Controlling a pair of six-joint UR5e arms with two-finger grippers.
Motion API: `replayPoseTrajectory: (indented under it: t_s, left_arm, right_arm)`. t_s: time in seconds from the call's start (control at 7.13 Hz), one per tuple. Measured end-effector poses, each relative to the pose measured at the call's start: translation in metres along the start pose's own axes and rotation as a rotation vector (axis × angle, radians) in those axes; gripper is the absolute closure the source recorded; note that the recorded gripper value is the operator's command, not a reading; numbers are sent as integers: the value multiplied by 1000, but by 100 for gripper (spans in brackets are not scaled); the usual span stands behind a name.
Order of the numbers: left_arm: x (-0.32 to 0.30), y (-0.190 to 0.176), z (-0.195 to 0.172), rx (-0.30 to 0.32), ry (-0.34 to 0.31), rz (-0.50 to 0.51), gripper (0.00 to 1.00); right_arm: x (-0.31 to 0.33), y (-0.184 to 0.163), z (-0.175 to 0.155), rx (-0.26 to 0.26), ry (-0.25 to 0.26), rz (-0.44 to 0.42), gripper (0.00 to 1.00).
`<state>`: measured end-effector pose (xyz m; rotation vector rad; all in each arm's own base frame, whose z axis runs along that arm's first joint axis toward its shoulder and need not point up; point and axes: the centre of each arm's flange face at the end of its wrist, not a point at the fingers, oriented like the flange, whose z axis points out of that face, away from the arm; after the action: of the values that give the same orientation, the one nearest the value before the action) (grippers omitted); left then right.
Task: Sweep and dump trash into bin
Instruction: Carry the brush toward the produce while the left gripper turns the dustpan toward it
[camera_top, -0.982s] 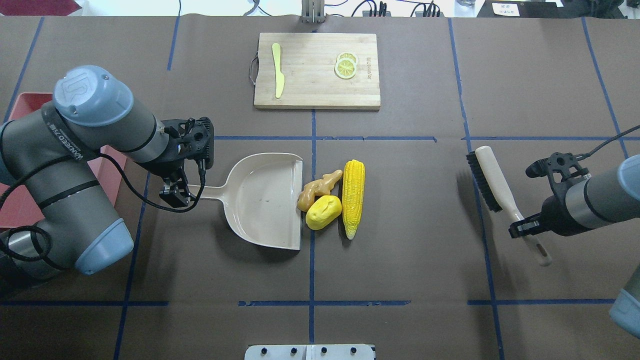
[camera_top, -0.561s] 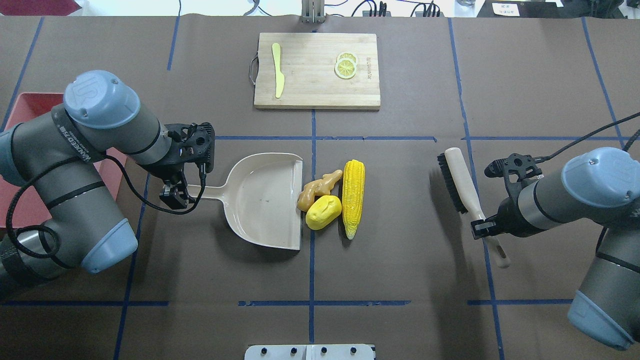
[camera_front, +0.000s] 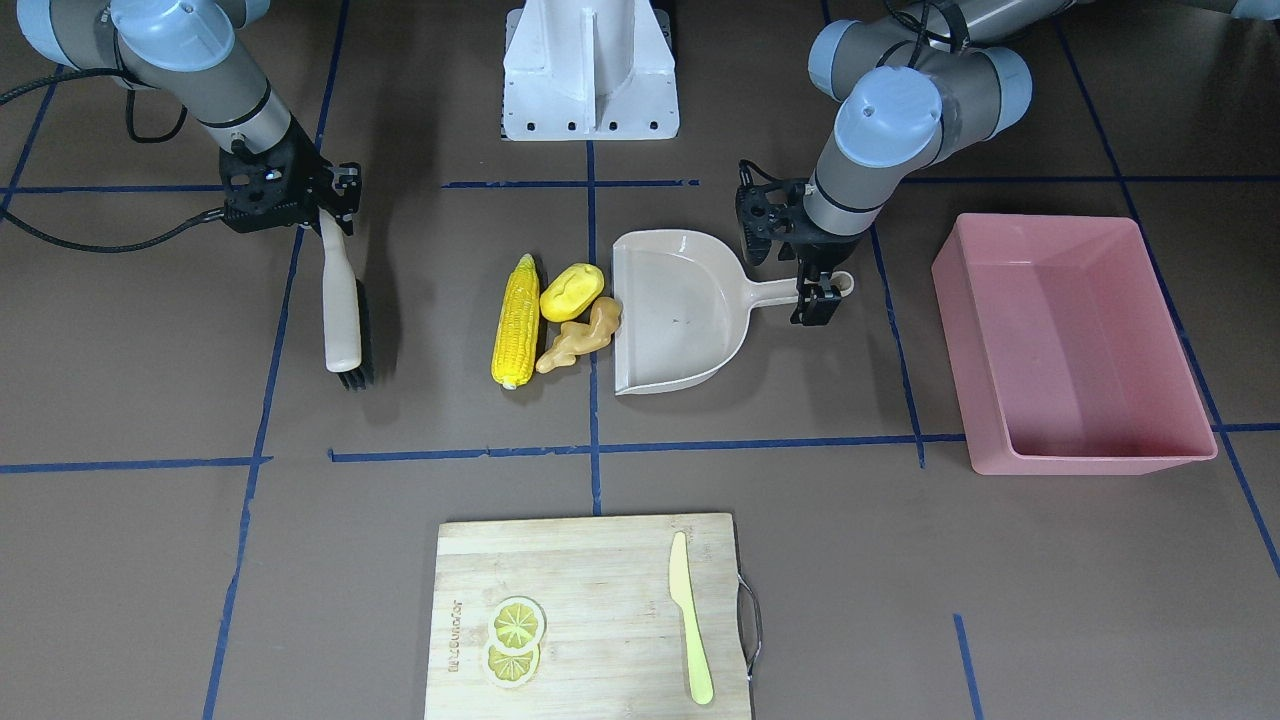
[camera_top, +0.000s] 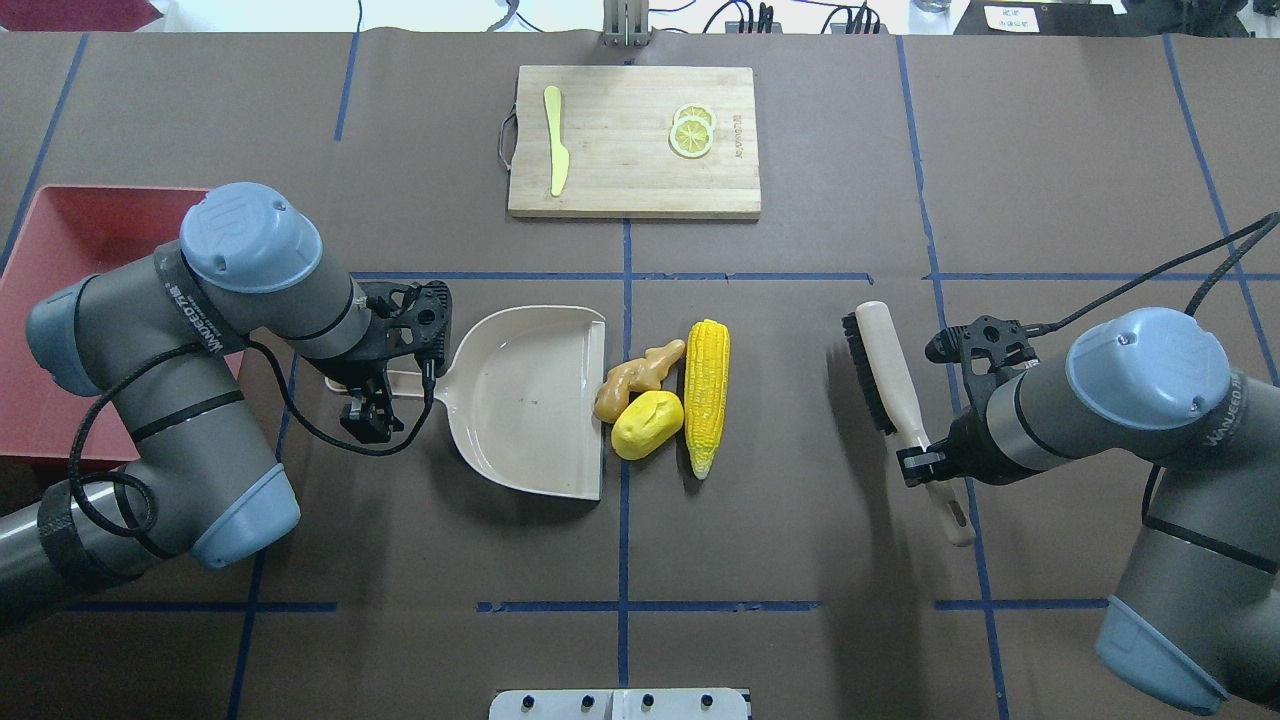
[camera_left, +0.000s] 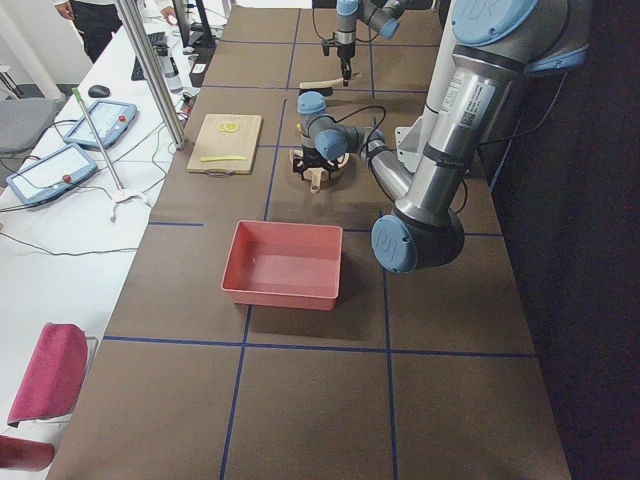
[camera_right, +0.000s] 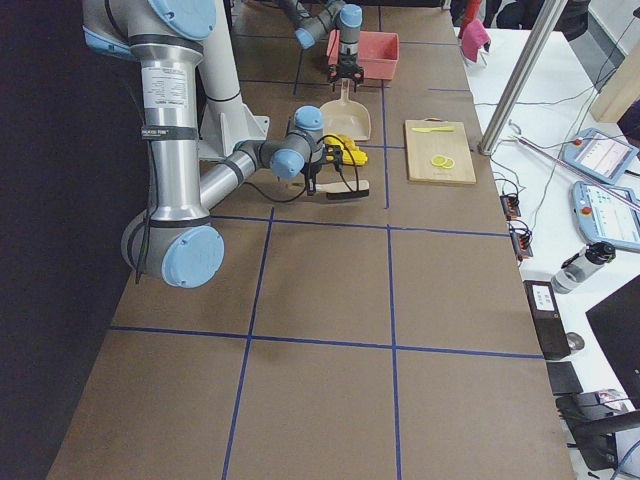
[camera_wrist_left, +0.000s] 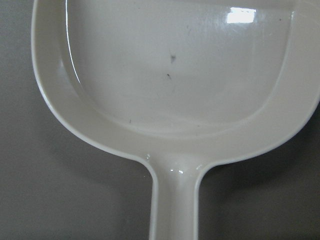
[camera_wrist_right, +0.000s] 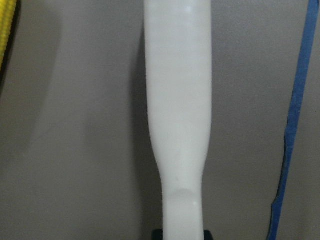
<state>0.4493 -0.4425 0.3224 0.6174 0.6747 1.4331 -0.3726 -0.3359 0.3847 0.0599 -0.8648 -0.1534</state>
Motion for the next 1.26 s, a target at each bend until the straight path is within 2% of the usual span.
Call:
replayPoseTrajectory:
  t_s: [0.14,0.42,0.7,1.26]
  left_arm:
    - [0,-1,1,-2,0,2,46]
    - [-1,-1,1,-8,-18,8,71]
    - [-7,-4,-2,-25,-75,40,76]
    - [-9,-8,-7,-28,-97,60,78]
  right_arm:
    - [-3,1,0,-1,-3,4,99]
    - [-11,2,2,-4,-12,19,99]
    - [-15,3,3,-7,-15,21,99]
    - [-21,3,9,-15,-17,17,100]
